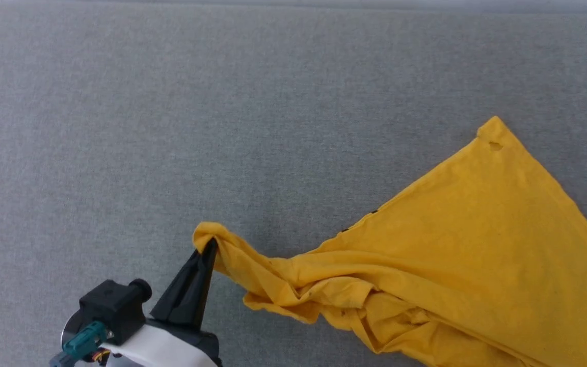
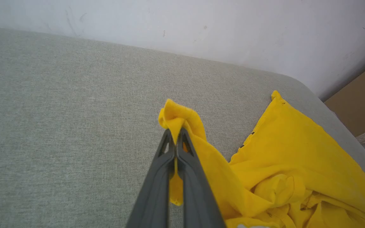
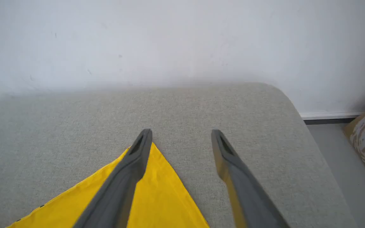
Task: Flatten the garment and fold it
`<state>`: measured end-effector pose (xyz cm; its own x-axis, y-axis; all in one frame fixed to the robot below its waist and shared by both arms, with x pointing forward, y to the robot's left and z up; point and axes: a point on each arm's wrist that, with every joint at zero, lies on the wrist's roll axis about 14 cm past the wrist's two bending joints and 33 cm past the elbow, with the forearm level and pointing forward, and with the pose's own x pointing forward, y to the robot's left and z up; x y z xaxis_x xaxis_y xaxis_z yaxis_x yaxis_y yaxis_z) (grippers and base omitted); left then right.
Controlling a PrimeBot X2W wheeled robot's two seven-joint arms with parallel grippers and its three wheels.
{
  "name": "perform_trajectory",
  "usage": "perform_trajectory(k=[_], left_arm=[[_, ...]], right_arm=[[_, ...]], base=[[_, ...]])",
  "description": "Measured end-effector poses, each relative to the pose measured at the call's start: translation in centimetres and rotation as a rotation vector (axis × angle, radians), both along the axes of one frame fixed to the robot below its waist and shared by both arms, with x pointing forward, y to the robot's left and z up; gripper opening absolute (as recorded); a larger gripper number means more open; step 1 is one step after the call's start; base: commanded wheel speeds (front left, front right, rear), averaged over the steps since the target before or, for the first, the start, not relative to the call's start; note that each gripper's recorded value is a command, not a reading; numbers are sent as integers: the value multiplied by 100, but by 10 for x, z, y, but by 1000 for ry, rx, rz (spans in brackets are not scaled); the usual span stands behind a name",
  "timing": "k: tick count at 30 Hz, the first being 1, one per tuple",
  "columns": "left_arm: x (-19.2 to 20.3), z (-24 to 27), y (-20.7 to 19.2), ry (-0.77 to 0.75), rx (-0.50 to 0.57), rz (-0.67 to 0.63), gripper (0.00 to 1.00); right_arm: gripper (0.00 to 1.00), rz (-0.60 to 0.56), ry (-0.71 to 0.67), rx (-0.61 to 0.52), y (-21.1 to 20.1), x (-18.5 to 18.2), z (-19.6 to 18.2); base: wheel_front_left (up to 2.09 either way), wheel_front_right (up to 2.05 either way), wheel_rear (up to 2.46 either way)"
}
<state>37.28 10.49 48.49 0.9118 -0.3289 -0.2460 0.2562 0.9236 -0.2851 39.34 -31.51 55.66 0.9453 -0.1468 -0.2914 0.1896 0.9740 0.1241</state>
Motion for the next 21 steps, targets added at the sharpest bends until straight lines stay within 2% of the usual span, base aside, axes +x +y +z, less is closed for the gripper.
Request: perform_trajectory(k=[4, 8, 13, 21], left_arm=[[8, -6, -2, 7, 6, -7, 0], [14, -9, -5, 9, 7, -8, 0], [16, -17, -1, 33, 9, 13, 0], [15, -32, 12, 77, 26, 69, 0]], right_arm=[[100, 123, 82, -26, 25, 50, -24], [100, 231, 220, -46, 48, 81, -67], [100, 337, 429, -73, 69, 94, -123], [100, 439, 583, -108, 89, 104, -176]], base=[[0, 0, 0], [0, 0, 0], [0, 0, 0], [0, 0, 0]])
